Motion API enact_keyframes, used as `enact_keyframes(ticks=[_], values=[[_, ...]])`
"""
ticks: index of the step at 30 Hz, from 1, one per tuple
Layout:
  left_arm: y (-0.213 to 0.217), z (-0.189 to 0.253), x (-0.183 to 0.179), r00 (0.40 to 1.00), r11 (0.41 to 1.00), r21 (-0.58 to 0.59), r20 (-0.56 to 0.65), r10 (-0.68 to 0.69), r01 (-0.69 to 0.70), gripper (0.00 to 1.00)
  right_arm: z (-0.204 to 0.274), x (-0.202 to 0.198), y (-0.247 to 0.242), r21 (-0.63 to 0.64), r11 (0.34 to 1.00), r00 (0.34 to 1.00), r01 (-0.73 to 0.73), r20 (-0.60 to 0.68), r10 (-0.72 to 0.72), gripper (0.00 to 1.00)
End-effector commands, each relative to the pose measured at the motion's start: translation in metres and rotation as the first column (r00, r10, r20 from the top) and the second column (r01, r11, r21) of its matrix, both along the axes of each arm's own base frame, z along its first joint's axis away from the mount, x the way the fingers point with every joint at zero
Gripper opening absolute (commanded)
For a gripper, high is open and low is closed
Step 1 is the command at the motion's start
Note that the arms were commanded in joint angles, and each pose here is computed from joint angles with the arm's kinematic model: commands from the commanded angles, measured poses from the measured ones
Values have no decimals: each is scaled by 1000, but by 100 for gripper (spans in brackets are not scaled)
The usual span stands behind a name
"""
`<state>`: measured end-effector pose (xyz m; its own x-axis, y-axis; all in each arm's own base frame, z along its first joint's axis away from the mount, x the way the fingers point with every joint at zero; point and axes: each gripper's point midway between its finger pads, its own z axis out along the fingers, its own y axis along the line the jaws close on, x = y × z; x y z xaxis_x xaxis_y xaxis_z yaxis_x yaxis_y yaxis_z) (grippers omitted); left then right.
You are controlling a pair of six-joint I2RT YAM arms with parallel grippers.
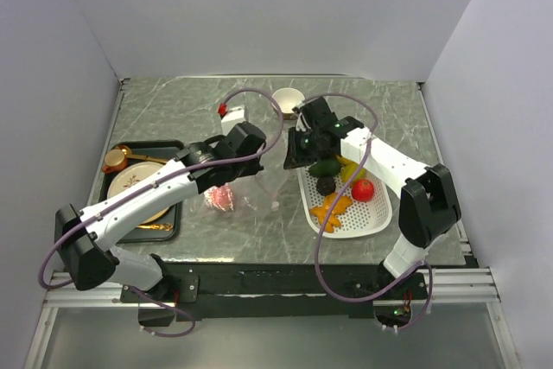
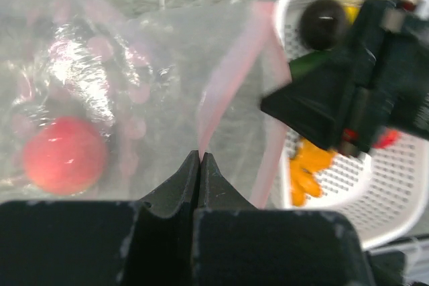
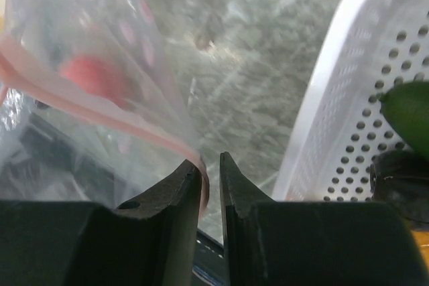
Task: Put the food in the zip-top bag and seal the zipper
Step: Adjust the zipper food storage bag at the center of the board.
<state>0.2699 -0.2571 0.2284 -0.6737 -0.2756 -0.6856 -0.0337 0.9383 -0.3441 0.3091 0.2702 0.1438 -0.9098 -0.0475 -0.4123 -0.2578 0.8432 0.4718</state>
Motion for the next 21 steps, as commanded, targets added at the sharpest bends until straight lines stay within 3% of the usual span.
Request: enact_keyframes(ticks=[1, 6, 9, 10, 12, 14, 18, 21], values=[[5, 23, 13, 996, 994, -103, 84, -28, 36, 1, 3, 1, 2, 33, 999, 1000, 8, 17, -9, 24], [21, 10, 27, 995, 995, -98, 94, -18, 27, 1, 4, 11, 2, 23, 998, 998, 59, 13, -60, 30], [17, 8, 32, 993, 991, -120, 100, -56, 67, 1, 10, 22, -9, -12, 990, 989, 140, 52, -139, 47], [14, 10, 34, 992, 988, -129, 109, -67, 81, 1, 12, 27, -17, -23, 985, 983, 173, 68, -171, 57], [7, 9, 36, 989, 985, -126, 110, -104, 117, 1, 19, 31, -26, -18, 976, 972, 218, 88, -216, 63], [-1, 13, 37, 984, 979, -136, 114, -137, 152, 1, 18, 36, -44, -36, 957, 953, 289, 110, -284, 77], [-13, 2, 39, 981, 973, -135, 84, -178, 188, 1, 26, 34, -81, -58, 897, 891, 439, 155, -426, 87], [-23, -2, 37, 971, 959, -159, 83, -224, 235, 1, 13, 29, -115, -116, 821, 827, 560, 147, -543, 87]])
